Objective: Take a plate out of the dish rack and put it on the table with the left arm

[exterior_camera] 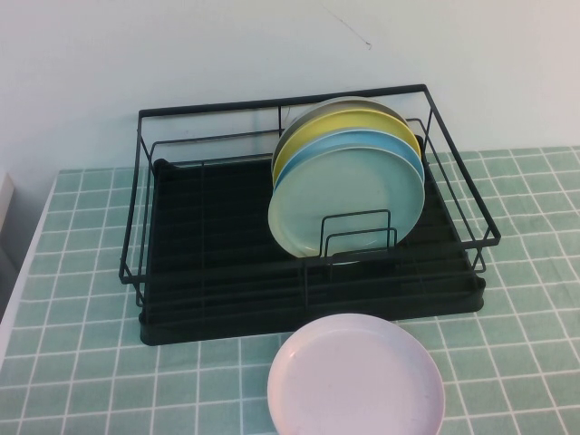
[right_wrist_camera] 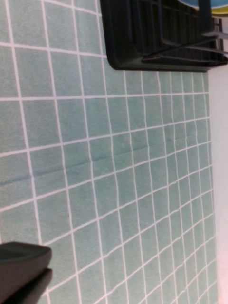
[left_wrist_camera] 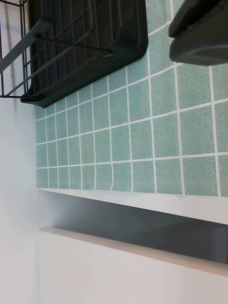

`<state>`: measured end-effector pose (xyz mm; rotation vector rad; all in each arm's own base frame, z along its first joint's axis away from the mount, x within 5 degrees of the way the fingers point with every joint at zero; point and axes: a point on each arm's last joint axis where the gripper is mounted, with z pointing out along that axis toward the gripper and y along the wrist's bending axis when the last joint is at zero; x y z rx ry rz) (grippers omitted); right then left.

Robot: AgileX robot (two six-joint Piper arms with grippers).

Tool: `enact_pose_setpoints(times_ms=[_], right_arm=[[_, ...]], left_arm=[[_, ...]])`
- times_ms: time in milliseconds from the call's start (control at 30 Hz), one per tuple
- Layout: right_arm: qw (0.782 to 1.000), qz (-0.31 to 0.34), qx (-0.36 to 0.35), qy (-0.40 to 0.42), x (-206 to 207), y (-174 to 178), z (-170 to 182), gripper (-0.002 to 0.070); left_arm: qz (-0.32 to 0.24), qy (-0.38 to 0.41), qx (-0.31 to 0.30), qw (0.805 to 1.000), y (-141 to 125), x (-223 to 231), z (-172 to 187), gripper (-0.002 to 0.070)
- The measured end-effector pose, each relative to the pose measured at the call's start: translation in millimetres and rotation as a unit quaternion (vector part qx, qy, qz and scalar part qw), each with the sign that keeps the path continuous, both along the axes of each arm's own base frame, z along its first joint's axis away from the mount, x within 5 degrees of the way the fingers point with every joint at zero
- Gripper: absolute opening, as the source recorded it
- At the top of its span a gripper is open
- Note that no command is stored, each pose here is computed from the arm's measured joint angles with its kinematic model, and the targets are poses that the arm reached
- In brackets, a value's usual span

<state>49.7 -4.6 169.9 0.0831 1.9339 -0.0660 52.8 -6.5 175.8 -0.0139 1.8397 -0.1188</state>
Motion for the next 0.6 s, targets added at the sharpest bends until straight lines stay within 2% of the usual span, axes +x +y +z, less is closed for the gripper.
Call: enact_pose_setpoints(times_ms=[600], right_arm=[[1.000,-0.001,0.001,0.000,0.0,0.0,0.0,-0.0002]], left_arm=[[0.001,0.001,-0.004,1.000,-0.1,0.0,-0.1,-0.0002]])
